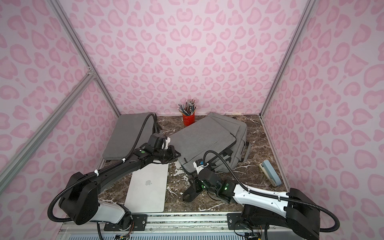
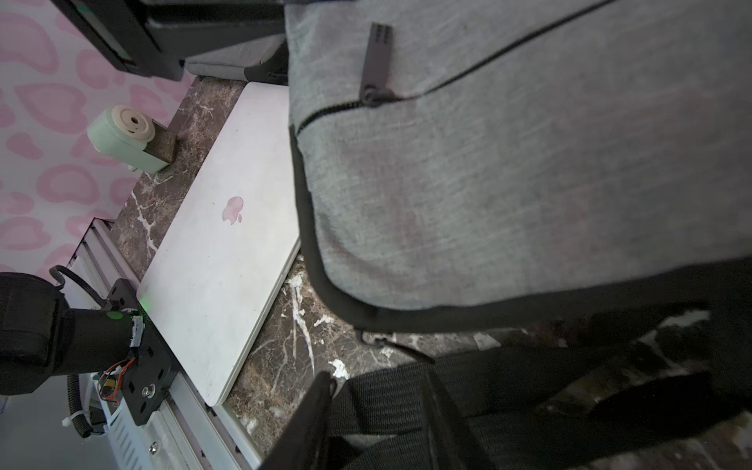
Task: Open the zippered laptop bag and take out the laptop
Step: Adjust the zippered laptop bag.
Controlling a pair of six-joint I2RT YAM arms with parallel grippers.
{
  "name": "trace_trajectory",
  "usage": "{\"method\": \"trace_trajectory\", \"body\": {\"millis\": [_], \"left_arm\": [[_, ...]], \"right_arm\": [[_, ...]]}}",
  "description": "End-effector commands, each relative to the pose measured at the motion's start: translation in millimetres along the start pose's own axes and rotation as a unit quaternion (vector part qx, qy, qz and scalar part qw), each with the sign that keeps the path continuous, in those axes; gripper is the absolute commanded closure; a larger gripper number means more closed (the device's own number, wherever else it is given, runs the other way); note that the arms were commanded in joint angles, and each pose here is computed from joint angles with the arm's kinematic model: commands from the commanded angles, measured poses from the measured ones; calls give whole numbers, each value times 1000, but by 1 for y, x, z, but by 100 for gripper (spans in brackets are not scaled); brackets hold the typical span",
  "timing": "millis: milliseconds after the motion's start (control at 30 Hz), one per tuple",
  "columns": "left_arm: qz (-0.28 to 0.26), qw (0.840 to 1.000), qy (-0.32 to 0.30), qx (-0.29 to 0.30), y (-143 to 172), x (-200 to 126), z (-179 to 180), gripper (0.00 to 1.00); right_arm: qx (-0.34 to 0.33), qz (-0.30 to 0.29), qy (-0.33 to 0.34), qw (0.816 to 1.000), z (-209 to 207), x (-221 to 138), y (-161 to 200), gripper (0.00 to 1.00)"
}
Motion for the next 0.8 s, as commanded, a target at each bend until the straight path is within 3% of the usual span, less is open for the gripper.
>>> {"method": "trace_trajectory", "body": {"millis": [0,533,767], "left_arm": [[-24,999,33,26,-14,-3,-18,98],[-20,999,34,26,-14,-1,-19,98],[-18,999,33,26,-14,1,-18,98]], "right_arm": [[-3,-34,-35,999,15,-1,-14,62],[-51,-57,-35,996,3,6,-26,63],[-66,-55,-56,995,7,7,-22,74]]}}
Point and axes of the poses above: each gripper's point midway between its finger pads, its own x axis out along the fingers, its own z axis along the line the jaws close on, y = z × x, the point moved 1 cm from there along -x, back along the fingers, and after that the axes turned 11 degrees about x, right-handed, at the moved point
